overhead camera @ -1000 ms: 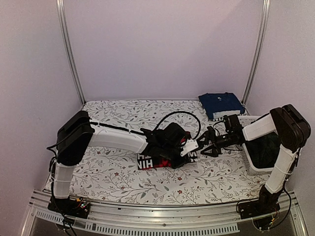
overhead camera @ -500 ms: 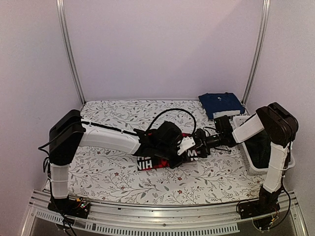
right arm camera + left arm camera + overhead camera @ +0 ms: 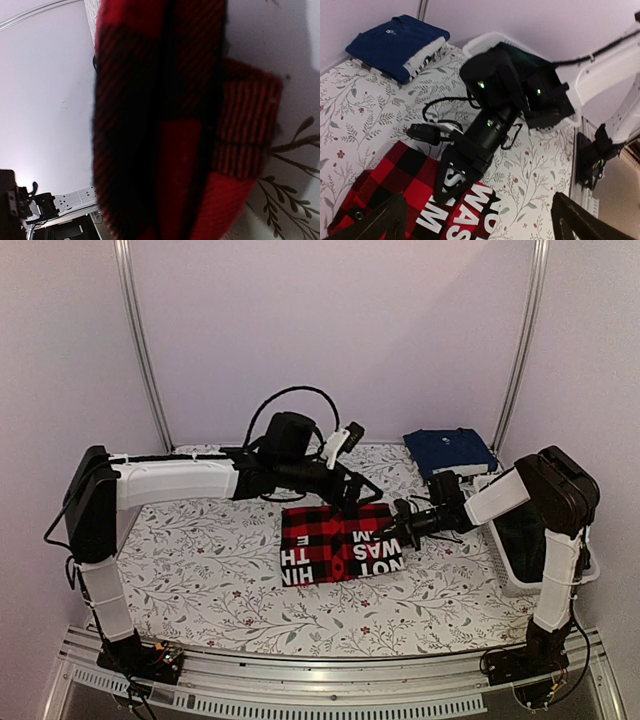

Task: Fold and stack the mixed laundry pile
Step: Pick up the square-folded shirt from the center of the board.

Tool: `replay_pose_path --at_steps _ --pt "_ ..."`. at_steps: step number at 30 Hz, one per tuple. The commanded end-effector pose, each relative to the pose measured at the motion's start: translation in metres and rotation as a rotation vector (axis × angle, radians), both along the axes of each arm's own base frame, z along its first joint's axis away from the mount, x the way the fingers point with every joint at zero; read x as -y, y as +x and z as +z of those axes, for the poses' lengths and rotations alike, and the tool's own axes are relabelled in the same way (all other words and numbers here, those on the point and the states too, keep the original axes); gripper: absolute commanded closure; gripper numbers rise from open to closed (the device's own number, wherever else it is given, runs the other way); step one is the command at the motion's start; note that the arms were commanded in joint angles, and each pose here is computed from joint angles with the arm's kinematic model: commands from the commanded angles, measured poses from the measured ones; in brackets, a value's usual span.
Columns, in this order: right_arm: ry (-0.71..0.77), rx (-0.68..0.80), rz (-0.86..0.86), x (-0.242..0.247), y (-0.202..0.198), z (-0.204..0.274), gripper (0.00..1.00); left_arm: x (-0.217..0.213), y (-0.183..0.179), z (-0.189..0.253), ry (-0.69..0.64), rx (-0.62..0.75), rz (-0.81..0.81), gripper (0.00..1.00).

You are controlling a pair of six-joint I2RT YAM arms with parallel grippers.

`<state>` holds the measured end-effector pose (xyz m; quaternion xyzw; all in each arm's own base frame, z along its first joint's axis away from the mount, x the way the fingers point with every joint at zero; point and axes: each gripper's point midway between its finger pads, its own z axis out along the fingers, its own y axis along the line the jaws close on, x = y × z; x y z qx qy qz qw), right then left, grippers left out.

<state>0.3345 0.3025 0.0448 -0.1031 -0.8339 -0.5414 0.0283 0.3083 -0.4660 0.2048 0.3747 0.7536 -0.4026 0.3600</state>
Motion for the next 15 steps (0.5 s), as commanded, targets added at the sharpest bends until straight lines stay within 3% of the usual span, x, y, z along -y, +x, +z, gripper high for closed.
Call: replay_pose_path --at_steps 1,6,15 --pt "-0.057 0.11 0.007 0.006 0.014 0.02 1.0 -0.025 0.032 0.089 -0.19 -0.128 0.076 0.0" --pt "-0.094 0.128 0.003 0.02 0.016 0.016 1.0 -0.065 0.074 0.136 -0.315 -0.245 0.154 0.0" --pt "-0.136 0.152 -0.007 0.023 0.02 0.009 1.0 -0.133 0.107 0.147 -0.368 -0.34 0.236 0.0"
